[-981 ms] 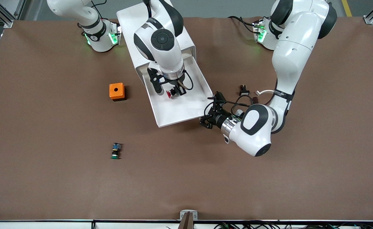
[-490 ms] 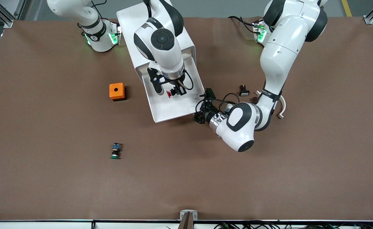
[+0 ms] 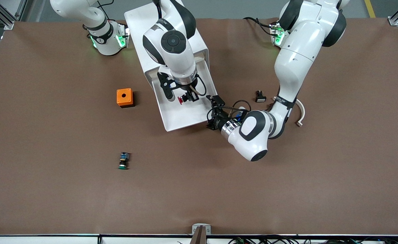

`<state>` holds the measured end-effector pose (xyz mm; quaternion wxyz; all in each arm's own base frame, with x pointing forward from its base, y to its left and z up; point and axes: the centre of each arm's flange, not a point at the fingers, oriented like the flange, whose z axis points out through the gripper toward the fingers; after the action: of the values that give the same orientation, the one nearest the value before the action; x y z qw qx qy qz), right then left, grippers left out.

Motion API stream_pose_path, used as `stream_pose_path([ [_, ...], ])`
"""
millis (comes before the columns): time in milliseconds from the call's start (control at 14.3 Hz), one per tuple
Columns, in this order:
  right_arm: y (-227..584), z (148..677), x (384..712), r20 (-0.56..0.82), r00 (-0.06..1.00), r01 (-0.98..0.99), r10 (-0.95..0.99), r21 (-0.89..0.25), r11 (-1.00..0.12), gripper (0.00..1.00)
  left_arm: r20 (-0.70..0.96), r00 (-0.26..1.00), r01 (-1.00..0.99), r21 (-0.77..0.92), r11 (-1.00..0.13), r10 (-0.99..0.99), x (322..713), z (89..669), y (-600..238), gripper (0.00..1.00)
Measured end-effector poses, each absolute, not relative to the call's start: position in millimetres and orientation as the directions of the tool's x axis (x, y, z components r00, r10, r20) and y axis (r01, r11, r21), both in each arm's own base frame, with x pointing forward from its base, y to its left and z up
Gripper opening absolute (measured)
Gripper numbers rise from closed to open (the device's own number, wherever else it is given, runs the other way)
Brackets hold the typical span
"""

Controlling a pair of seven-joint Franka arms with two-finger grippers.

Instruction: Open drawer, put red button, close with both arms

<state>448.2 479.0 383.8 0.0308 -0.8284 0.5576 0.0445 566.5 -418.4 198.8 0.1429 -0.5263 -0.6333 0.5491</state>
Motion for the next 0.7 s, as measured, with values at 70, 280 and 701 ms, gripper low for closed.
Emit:
stream_pose_path([
  [70,479.0,383.8,448.2,-0.108,0.374,-0.926,-0.921,-0.001,-0.376,0.42,-0.369,-0.422,0.480,-0.866,-0.142,0.828,564.1,196.6,-417.9,1.00],
  [280,479.0,384.0,448.3,-0.108,0.374,-0.927,-0.921,-0.002,-0.376,0.42,-0.317,-0.485,0.414,-0.904,-0.105,0.815,565.7,193.6,-414.5,1.00],
  [701,479.1,384.1,448.3,-0.108,0.374,-0.927,-0.921,-0.002,-0.376,0.42,-0.111,-0.583,0.266,-0.962,0.060,0.805,567.9,185.6,-408.6,1.00],
])
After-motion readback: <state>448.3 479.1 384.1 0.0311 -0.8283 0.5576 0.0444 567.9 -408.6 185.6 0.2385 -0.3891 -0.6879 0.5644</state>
